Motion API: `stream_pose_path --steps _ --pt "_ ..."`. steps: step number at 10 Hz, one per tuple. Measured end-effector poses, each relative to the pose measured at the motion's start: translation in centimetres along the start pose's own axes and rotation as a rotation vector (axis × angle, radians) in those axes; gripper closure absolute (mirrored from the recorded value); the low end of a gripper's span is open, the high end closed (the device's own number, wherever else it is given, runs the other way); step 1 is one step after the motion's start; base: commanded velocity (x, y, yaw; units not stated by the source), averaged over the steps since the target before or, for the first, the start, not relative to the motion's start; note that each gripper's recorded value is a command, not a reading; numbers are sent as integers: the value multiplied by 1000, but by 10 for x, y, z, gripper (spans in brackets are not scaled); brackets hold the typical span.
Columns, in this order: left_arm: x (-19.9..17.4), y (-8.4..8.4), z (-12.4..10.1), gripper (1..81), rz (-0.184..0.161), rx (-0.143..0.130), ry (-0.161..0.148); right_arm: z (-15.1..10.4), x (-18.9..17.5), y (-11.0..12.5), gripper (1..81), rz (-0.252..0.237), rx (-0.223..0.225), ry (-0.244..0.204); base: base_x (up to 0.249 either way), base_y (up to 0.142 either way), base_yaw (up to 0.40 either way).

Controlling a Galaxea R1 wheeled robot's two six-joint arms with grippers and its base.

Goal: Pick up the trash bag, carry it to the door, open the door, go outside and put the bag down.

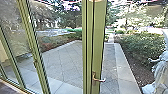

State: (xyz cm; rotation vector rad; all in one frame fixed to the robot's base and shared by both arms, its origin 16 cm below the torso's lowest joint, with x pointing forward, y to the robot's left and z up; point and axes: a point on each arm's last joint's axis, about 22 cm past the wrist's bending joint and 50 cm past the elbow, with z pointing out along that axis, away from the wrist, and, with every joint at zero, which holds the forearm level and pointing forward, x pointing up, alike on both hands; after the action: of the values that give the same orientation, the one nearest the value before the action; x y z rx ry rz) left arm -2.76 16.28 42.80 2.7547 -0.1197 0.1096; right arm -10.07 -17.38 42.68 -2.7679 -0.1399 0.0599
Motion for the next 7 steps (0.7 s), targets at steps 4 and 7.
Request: stream_pose_path --steps 4,7 --pt "11 0 1 811 4 0 13 -1 12 2 10 -2 -2 15 46 0 0" --pt "6 0 0 811 2 0 7 -2 5 5 10 1 -3 9 0 0 0"
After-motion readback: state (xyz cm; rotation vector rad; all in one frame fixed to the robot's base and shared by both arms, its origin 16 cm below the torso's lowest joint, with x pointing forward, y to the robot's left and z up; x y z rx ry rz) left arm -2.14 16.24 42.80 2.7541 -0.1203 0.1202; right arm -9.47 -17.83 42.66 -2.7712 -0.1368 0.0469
